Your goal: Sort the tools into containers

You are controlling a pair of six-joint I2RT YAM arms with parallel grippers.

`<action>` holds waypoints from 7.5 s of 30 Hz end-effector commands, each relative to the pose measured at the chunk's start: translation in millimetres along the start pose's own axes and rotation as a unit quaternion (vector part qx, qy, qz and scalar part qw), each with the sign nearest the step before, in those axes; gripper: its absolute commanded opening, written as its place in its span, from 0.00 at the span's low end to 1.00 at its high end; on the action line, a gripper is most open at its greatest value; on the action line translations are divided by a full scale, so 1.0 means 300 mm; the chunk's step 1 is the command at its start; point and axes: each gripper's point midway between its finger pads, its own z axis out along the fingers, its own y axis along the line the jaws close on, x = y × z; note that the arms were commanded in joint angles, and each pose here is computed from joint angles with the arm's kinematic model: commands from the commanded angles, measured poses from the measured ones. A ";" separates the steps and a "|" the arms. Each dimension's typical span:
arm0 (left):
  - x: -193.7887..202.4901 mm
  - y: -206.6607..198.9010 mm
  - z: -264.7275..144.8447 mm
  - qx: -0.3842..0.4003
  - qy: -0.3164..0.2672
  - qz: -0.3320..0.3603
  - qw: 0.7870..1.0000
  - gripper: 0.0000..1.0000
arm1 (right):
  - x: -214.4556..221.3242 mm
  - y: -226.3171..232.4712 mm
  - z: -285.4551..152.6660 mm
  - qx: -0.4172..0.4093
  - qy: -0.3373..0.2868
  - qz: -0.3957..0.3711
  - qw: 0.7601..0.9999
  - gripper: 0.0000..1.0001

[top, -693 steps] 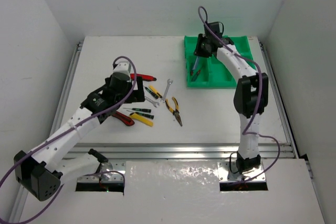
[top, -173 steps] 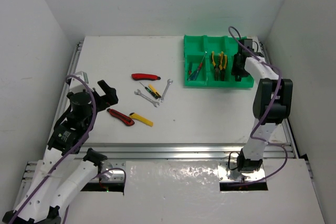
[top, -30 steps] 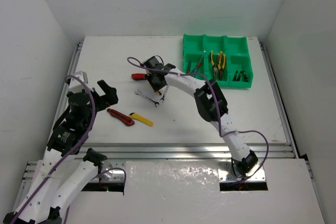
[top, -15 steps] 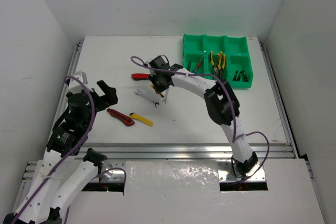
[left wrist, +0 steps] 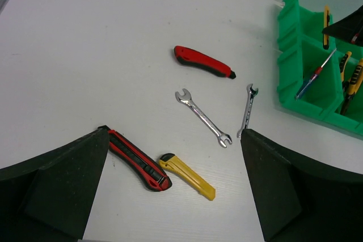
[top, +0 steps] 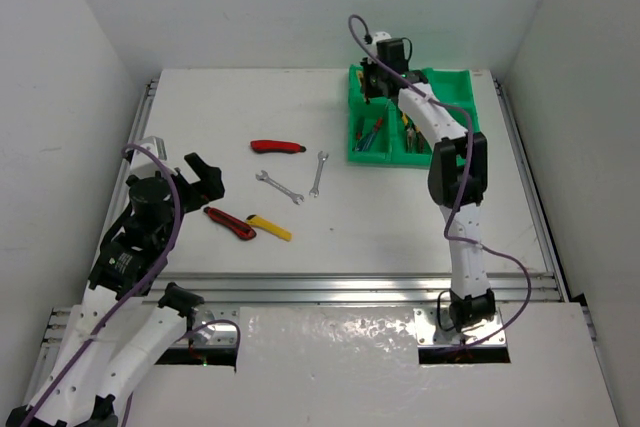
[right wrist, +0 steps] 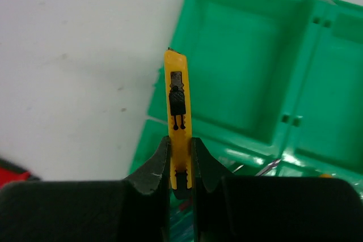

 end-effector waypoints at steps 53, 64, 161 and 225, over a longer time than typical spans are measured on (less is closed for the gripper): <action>-0.137 0.111 -0.074 -0.060 -0.098 -0.060 0.992 1.00 | 0.935 1.027 -0.422 -0.199 0.229 -0.263 0.916 0.57; -0.099 0.102 -0.034 -0.062 -0.070 -0.047 0.994 1.00 | 1.112 1.008 -0.395 -0.218 0.298 -0.271 0.889 0.44; 0.753 0.292 0.387 -0.313 0.267 -0.152 0.899 0.61 | 0.853 0.440 -1.003 -0.177 0.119 0.019 0.977 0.99; 0.125 -0.138 -0.105 0.021 0.068 0.024 0.997 0.97 | -0.140 -0.326 -0.254 0.057 -0.047 0.161 0.984 0.00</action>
